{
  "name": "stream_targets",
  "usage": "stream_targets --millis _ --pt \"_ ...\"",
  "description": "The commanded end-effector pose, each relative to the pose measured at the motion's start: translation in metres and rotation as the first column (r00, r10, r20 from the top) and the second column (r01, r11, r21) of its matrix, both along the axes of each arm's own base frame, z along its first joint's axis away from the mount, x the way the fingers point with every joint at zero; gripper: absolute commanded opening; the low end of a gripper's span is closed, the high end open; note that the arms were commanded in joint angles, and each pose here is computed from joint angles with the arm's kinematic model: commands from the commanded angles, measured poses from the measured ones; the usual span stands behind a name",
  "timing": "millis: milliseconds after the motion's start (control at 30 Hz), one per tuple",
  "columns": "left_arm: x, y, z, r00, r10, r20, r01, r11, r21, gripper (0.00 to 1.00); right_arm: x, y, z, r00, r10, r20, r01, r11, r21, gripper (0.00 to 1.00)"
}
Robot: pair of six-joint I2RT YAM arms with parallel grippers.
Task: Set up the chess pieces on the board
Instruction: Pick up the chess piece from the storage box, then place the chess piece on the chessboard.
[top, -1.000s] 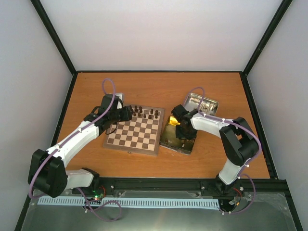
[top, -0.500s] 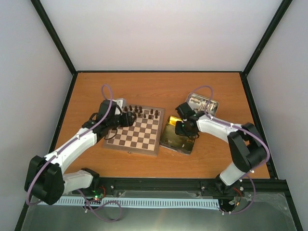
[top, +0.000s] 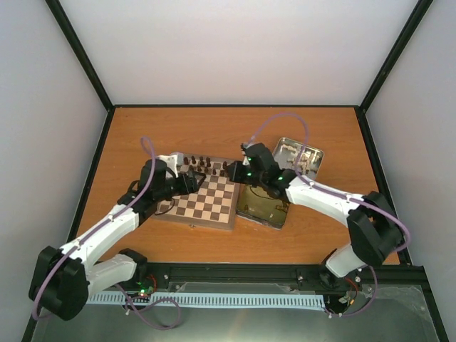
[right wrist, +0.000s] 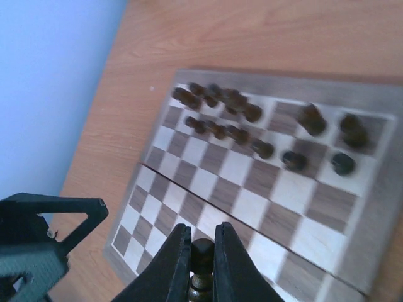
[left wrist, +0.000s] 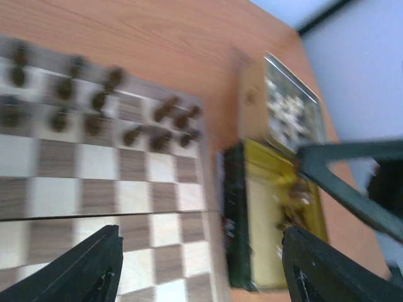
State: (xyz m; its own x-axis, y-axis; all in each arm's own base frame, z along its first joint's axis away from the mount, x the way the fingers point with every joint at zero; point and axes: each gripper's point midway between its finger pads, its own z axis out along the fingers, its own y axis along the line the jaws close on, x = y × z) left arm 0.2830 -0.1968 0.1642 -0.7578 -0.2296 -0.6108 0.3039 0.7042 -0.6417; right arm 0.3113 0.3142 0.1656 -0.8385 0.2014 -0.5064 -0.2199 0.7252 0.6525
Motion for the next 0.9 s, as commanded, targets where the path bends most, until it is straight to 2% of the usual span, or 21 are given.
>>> stream_targets --millis 0,100,300,500,867 --pt "0.013 0.064 0.000 0.917 0.398 -0.036 -0.393 0.914 0.102 0.70 0.009 0.043 0.013 0.953 0.107 0.284 -0.084 0.992 -0.094 0.08" --pt "0.007 0.081 0.017 0.881 0.472 0.006 -0.471 0.879 0.070 0.70 0.002 0.070 -0.002 0.895 0.204 0.397 -0.151 0.975 -0.162 0.08" --pt "-0.001 0.101 0.055 0.842 0.530 0.101 -0.535 0.845 0.025 0.70 -0.002 0.108 -0.030 0.827 0.276 0.491 -0.232 0.961 -0.149 0.10" --pt "-0.003 0.099 0.057 0.859 0.503 0.094 -0.510 0.857 0.072 0.71 -0.005 0.127 -0.055 0.771 0.317 0.553 -0.252 0.949 -0.192 0.13" --pt "-0.003 0.088 0.034 0.898 0.438 0.041 -0.439 0.887 0.142 0.70 -0.013 0.122 -0.087 0.744 0.344 0.573 -0.251 0.938 -0.238 0.18"
